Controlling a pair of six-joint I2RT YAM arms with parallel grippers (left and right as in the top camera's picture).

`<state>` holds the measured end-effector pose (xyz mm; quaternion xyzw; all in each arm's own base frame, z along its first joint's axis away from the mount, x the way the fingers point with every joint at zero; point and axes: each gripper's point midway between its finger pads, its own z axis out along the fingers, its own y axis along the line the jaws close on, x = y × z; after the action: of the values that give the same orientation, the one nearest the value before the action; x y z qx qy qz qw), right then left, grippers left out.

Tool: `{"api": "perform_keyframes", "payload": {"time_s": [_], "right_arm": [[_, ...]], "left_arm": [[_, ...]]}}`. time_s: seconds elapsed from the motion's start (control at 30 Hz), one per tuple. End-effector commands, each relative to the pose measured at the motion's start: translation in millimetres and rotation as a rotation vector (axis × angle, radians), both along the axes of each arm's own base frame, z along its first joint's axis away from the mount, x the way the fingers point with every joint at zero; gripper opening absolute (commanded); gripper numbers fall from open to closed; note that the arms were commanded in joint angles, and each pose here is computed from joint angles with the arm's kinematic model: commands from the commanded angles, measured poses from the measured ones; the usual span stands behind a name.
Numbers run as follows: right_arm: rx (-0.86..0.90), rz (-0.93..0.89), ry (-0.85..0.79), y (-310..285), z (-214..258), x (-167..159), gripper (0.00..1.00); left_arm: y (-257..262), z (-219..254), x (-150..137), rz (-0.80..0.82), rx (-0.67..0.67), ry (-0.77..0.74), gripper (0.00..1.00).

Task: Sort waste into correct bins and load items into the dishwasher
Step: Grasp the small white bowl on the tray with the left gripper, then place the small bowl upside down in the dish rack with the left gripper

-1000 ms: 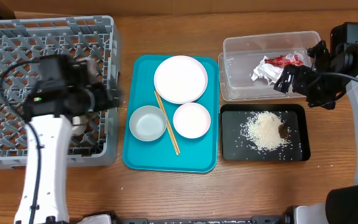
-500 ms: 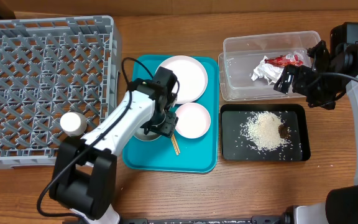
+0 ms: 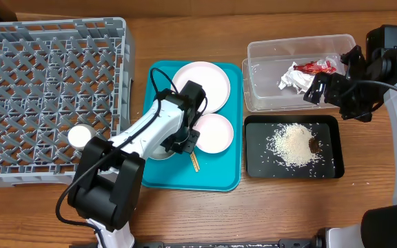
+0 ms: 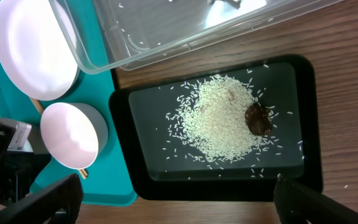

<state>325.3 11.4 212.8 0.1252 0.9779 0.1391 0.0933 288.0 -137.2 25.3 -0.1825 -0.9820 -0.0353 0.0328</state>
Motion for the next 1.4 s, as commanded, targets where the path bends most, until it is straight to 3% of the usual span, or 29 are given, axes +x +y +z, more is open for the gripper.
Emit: {"api": "perform_keyframes", "payload": {"time_s": [0.0, 0.17, 0.3, 0.37, 0.47, 0.57, 0.7, 1.0, 1.37], "right_arm": [[-0.009, 0.000, -0.017, -1, 5, 0, 1.00], [-0.009, 0.000, -0.017, -1, 5, 0, 1.00], [-0.009, 0.000, -0.017, -1, 5, 0, 1.00], [-0.009, 0.000, -0.017, -1, 5, 0, 1.00], [-0.009, 0.000, -0.017, -1, 5, 0, 1.00], [-0.009, 0.000, -0.017, -1, 5, 0, 1.00], [-0.009, 0.000, -0.016, -1, 5, 0, 1.00], [-0.007, 0.000, -0.003, 0, 5, -4, 1.00], [-0.007, 0.000, 0.000, 0, 4, -4, 1.00]], "left_arm": [[0, 22, 16, 0.061, 0.018, -0.070, 0.04], [0, 102, 49, 0.100, -0.080, -0.282, 0.04], [34, 167, 69, 0.190, -0.156, -0.455, 0.04], [48, 187, 75, 0.153, -0.235, -0.495, 0.04], [62, 209, 81, 0.028, -0.502, -0.515, 0.04], [88, 227, 86, 0.017, -0.743, -0.567, 0.04], [136, 222, 98, 0.140, -0.882, -0.593, 0.04], [178, 179, 127, 0.279, -1.141, -0.563, 0.04], [200, 148, 137, 0.340, -1.209, -0.553, 0.04]]}}
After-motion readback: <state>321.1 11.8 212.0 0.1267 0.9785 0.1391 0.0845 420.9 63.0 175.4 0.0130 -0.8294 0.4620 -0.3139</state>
